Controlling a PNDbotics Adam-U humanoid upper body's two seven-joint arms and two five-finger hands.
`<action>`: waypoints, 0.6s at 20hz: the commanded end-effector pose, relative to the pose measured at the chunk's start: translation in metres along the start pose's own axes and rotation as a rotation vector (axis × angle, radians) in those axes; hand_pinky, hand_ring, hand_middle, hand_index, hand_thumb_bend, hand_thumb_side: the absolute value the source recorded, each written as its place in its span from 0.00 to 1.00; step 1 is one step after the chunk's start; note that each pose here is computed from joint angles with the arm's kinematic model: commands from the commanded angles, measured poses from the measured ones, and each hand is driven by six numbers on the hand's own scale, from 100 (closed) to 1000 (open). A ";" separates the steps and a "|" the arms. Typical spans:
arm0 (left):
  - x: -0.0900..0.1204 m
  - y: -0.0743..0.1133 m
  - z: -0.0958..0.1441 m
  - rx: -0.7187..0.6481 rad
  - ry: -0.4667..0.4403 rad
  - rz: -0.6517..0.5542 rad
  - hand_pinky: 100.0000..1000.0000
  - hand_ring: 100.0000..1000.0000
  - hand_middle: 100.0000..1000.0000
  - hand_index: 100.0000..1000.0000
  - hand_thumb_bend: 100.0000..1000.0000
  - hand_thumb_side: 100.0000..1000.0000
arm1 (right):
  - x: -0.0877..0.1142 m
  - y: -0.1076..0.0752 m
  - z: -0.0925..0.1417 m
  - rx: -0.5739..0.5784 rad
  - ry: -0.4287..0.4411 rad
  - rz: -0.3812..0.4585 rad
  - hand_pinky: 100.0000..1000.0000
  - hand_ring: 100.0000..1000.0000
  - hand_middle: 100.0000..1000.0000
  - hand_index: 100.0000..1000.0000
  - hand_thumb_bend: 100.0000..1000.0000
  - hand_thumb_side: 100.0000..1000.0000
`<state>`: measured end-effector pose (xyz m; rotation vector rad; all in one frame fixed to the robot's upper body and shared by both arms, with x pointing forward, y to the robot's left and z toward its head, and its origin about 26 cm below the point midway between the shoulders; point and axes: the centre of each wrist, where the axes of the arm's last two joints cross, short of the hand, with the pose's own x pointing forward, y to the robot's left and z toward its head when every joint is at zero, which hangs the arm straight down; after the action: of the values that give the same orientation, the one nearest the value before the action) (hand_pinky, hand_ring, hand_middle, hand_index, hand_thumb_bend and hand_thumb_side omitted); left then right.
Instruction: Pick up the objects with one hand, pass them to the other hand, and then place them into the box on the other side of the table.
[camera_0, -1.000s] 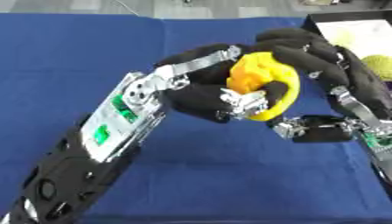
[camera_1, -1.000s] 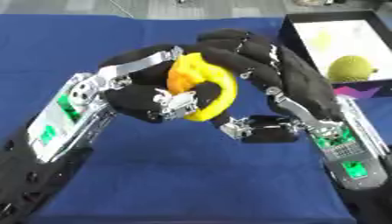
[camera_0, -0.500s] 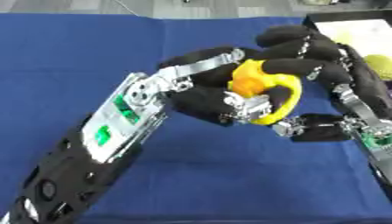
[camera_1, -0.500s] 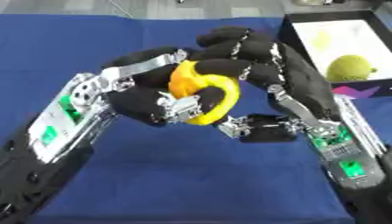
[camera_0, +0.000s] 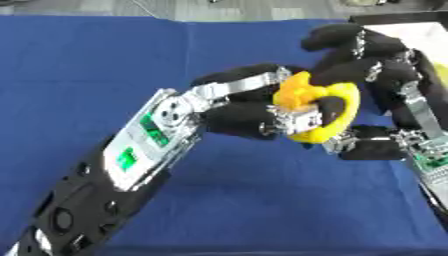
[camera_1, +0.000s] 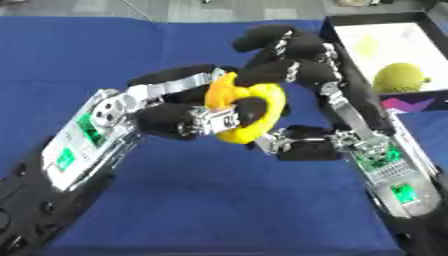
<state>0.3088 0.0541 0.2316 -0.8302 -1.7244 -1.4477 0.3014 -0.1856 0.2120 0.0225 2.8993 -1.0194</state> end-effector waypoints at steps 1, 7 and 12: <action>0.005 0.003 -0.002 0.007 0.001 -0.044 0.68 0.54 0.56 0.83 0.00 1.00 | 0.001 -0.009 -0.007 -0.052 -0.021 0.004 0.79 0.74 0.47 0.21 0.00 0.11; 0.000 0.004 -0.004 0.052 0.008 -0.049 0.73 0.64 0.68 0.88 0.11 1.00 | 0.001 -0.010 -0.007 -0.037 -0.028 0.011 0.80 0.75 0.48 0.15 0.00 0.19; -0.001 0.006 -0.004 0.107 -0.020 -0.034 0.76 0.68 0.72 0.89 0.18 1.00 | 0.001 -0.010 -0.006 -0.033 -0.031 0.016 0.80 0.75 0.48 0.14 0.00 0.19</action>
<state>0.3124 0.0480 0.2280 -0.7785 -1.7873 -1.3921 0.3028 -0.1884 0.2141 0.0264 2.9194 -0.9765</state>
